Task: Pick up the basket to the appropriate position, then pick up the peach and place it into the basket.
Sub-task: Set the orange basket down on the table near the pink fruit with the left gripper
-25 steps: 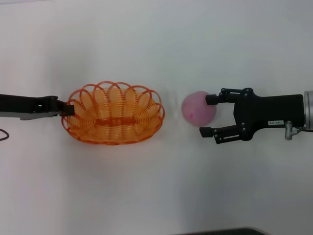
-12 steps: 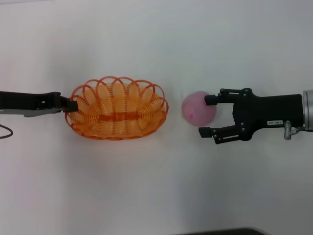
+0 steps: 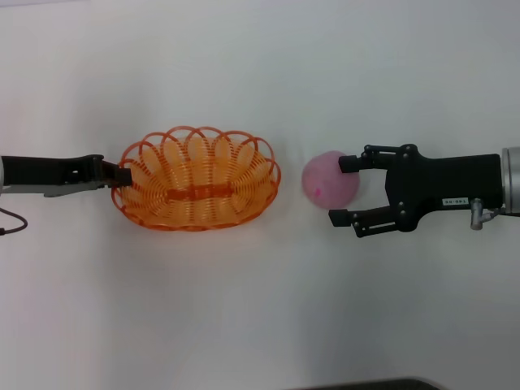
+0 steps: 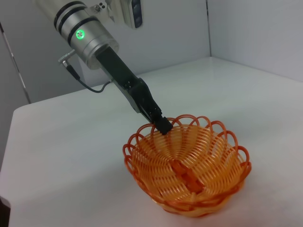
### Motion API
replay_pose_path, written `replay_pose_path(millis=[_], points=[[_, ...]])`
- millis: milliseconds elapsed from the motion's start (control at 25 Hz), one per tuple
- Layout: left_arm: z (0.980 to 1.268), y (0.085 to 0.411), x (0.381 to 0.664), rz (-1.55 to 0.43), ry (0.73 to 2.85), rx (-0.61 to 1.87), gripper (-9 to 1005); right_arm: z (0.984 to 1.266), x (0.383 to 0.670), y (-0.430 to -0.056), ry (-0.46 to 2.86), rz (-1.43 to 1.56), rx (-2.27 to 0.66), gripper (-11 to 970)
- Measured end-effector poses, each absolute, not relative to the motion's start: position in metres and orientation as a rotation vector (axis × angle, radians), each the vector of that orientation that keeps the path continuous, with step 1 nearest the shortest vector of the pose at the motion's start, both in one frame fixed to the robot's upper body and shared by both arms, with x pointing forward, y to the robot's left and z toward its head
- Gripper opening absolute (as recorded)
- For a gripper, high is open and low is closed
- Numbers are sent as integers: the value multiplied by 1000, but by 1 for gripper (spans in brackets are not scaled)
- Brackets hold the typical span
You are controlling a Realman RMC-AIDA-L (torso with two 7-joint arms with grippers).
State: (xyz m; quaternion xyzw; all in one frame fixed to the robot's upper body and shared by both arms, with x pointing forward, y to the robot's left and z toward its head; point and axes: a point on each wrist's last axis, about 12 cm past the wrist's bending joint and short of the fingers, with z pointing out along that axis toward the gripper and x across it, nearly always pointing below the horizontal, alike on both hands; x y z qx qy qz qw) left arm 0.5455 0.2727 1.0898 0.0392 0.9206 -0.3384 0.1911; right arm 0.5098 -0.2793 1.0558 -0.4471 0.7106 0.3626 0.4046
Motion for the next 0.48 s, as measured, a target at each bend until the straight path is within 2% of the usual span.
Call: replay_pose_path(millis=[480], points=[[1090,273,546,-960,2559,88,111,1056,510,-279,1794,914,-1128,916]])
